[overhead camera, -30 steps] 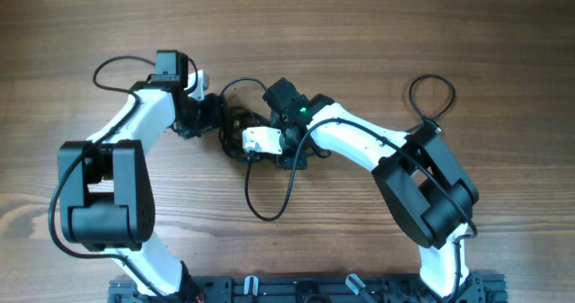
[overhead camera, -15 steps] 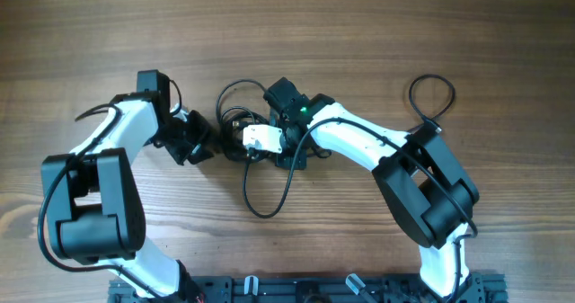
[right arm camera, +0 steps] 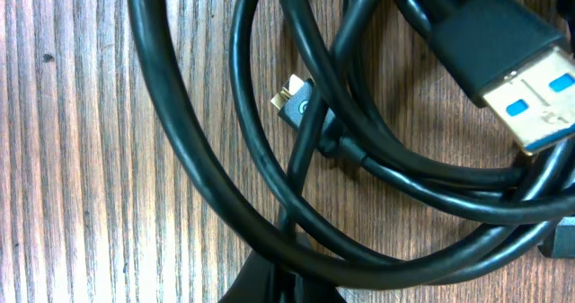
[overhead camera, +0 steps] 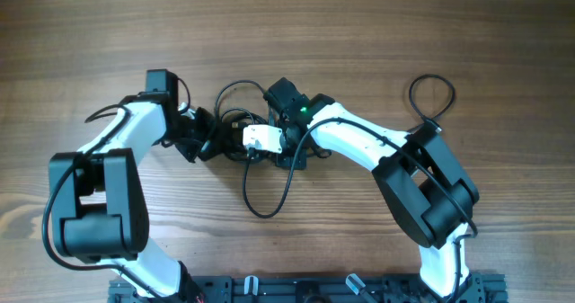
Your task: Untangle cables
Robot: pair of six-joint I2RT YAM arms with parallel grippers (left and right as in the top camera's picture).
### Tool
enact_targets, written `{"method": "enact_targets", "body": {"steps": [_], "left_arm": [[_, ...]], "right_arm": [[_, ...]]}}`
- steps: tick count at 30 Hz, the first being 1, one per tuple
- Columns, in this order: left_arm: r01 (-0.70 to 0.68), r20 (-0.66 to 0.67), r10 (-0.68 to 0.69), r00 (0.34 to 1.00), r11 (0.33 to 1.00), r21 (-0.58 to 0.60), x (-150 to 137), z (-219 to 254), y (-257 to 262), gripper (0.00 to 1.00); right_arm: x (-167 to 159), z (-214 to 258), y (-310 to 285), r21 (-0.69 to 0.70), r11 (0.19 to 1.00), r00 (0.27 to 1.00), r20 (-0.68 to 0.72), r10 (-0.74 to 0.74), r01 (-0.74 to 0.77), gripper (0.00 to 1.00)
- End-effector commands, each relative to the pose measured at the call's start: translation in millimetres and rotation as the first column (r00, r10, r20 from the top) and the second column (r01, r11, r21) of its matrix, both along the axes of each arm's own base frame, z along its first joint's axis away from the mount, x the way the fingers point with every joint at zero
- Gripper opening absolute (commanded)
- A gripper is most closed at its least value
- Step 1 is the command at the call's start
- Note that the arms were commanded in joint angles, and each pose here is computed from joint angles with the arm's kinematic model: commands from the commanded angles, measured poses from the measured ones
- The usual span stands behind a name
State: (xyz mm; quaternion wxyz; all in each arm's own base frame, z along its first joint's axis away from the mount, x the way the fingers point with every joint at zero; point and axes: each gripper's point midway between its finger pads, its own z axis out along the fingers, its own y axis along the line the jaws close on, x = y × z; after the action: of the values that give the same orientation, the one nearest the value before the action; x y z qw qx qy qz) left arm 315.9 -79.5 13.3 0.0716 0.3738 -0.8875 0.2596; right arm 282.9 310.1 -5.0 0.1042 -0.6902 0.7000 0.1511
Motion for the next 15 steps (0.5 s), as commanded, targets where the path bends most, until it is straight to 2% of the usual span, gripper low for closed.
{"method": "enact_targets", "body": {"steps": [1,5,8,12,15], "left_arm": [[0.016,-0.028,-0.014,1.0,0.998,0.061,-10.2,-4.3,3.5,0.4],[-0.013,-0.016,0.014,1.0,0.999,0.052,-7.1,-3.5,19.0,0.44],[0.068,0.064,-0.066,0.996,0.997,-0.042,-3.9,6.0,14.7,0.44],[0.092,0.054,-0.09,0.995,0.995,-0.045,-7.8,6.0,7.1,0.45],[0.12,0.04,-0.118,0.992,0.992,-0.044,-12.6,5.6,-3.1,0.41]], "right_arm": [[-6.8,-30.7,-26.9,-0.121,0.992,0.999,-0.031,-0.036,0.032,0.04],[-6.8,-30.7,-26.8,-0.122,0.992,0.998,-0.033,-0.044,0.039,0.04],[-6.7,-30.7,-26.8,-0.122,0.992,0.999,-0.033,-0.044,0.039,0.04],[-6.2,-30.6,-26.4,-0.122,0.991,0.998,-0.035,-0.06,0.056,0.04],[-6.4,-30.7,-26.5,-0.122,0.991,0.998,-0.036,-0.061,0.056,0.04]]}}
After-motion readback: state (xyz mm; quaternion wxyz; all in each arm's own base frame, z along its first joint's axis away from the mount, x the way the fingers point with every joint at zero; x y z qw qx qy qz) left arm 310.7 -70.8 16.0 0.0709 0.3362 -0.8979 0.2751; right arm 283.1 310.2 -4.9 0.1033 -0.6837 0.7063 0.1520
